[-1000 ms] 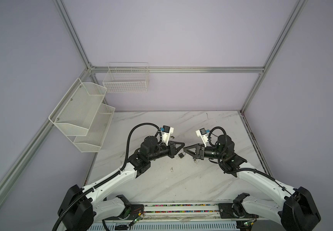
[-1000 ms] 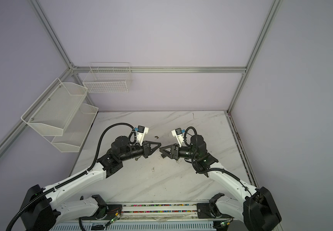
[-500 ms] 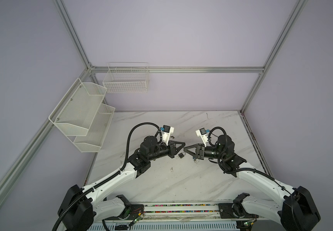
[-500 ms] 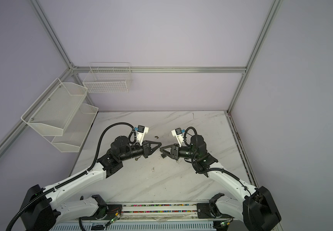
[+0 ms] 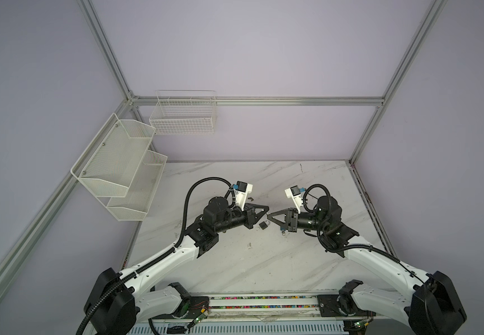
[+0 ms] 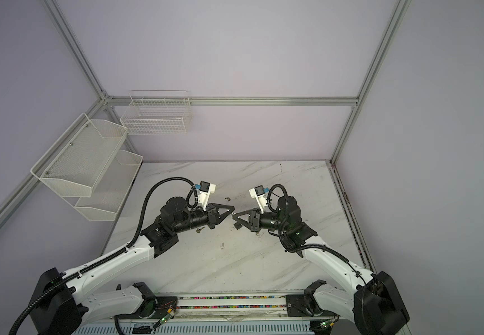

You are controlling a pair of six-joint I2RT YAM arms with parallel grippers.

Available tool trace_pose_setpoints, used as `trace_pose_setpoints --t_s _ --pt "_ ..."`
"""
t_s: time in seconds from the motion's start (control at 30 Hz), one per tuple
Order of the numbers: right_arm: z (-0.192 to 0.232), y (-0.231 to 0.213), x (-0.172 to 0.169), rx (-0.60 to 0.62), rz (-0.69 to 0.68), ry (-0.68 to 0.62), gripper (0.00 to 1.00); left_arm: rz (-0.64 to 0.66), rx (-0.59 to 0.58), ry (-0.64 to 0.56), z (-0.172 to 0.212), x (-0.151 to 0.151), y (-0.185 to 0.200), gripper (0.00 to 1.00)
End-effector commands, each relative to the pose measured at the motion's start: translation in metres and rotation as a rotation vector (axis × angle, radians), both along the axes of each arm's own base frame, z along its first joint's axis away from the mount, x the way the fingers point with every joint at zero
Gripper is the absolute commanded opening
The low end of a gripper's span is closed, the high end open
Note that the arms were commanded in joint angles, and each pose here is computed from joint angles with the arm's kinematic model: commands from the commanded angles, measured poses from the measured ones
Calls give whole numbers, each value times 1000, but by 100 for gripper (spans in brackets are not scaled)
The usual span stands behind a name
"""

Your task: Unlock with the key

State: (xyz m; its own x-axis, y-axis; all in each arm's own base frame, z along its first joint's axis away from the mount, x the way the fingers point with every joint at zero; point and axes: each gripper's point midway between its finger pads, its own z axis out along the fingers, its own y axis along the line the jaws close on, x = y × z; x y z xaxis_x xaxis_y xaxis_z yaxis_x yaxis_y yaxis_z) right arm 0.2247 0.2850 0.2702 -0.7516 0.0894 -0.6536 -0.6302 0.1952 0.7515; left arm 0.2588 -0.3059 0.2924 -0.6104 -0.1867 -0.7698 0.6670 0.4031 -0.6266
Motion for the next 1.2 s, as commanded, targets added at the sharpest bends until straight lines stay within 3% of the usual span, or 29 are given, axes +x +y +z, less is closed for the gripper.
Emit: trace_pose_setpoints --t_s 0.0,0.1,0.2,0.37,0.5,0.73,0.97,1.17 --pt "13 -6 2 30 -38 -33 0 -10 -70 -145 60 0 -1 10" --pt "13 -7 3 31 -54 -29 0 37 -44 -126 60 7 6 28" --pt "10 -11 7 25 -81 -9 0 93 -55 -143 70 11 16 40" --pt "-12 -24 21 -61 -183 39 0 149 -50 -131 65 16 23 49" --pt "-48 -47 39 -245 -347 71 0 272 33 -7 29 38 32 52" --pt "-84 -66 43 -346 -455 130 0 320 188 140 -38 63 22 58" --pt "-94 -87 45 -373 -569 135 0 277 343 230 -103 83 -4 60" --pt "-96 -83 42 -376 -539 136 0 286 460 262 -147 98 -20 60"
